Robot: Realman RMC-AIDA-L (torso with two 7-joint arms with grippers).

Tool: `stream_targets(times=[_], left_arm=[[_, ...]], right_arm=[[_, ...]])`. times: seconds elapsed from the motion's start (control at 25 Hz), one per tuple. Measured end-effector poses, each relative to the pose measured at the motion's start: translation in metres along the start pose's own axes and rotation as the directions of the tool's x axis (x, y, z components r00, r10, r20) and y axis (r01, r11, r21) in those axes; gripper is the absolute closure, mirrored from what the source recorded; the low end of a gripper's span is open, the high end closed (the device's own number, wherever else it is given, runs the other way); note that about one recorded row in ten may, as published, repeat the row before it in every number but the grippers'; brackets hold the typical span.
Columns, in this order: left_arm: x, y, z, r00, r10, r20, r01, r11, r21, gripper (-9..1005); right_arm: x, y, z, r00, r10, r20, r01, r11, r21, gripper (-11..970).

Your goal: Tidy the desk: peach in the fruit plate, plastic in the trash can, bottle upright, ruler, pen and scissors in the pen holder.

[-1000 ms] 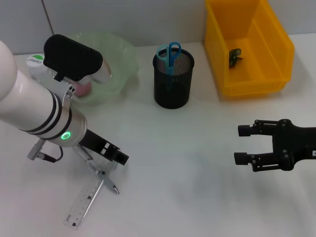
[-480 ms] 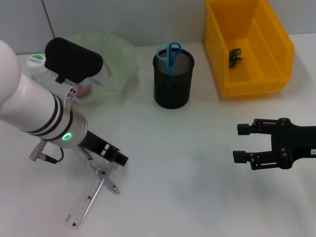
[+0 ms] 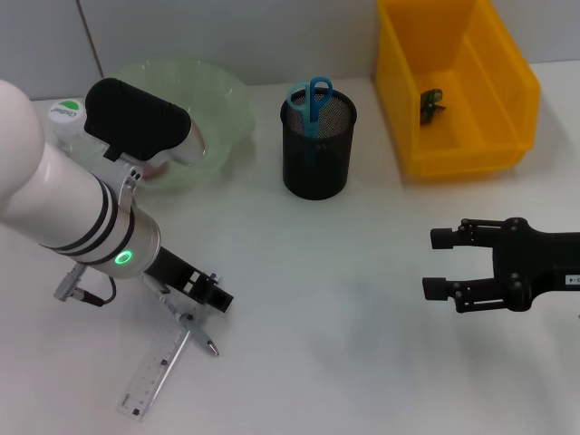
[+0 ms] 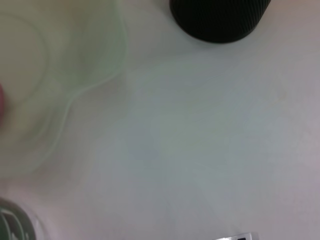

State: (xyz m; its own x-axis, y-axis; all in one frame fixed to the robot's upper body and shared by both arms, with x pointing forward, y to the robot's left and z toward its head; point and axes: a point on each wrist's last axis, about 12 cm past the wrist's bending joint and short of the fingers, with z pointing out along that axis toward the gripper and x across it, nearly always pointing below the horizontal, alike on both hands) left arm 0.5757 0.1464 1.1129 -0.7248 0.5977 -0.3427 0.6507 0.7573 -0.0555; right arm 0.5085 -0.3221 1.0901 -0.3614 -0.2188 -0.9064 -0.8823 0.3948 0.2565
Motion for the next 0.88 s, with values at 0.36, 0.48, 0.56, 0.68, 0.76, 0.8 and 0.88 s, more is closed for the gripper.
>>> stream_targets(times=[0.36,0.48,0.56,0.68,0.76,0.8,0.88], left_arm=[[-0.0006,-0.0018,0.0037,1.000,0.023,-0.008,-0.023,1.000,-0.013,227],[-0.0017,-0.0019,0.0032,1.000,0.022,0.003,-0.022,1.000,-0.013,251],[-0.0027,-0.0014,0.0018,1.000,0.018,0.012,-0.018,1.000,-0.012,288],[-0.0032,-0.0014,0.0012,1.000,0.019,0.011,-0.018,1.000,-0.011,343],[-0.0032,-0.0008,0.0009,1.000,0.017,0.011,-0.017,1.000,-0.011,408],[-0.0031,-0.0006,0.0008,1.000,0.016,0.011,-0.016,1.000,-0.011,440],[-0.0025,-0.0006,0.0008,1.000,0.014,0.009,-0.014,1.000,-0.010,505]], right_arm=[[-0.0002,0.0012,0.0019,1.000,0.001,0.004,-0.001,1.000,-0.006,139],[-0.0003,0.0015,0.0019,1.000,0.004,0.004,-0.004,1.000,-0.009,140],[-0.0003,0.0016,0.0018,1.000,0.005,0.004,-0.005,1.000,-0.010,140],[-0.0003,0.0016,0.0018,1.000,0.006,0.004,-0.006,1.000,-0.010,140],[-0.0003,0.0017,0.0019,1.000,0.007,0.004,-0.007,1.000,-0.010,140],[-0.0003,0.0017,0.0020,1.000,0.007,0.005,-0.007,1.000,-0.010,140],[-0.0002,0.0019,0.0023,1.000,0.008,0.005,-0.008,1.000,-0.011,140]])
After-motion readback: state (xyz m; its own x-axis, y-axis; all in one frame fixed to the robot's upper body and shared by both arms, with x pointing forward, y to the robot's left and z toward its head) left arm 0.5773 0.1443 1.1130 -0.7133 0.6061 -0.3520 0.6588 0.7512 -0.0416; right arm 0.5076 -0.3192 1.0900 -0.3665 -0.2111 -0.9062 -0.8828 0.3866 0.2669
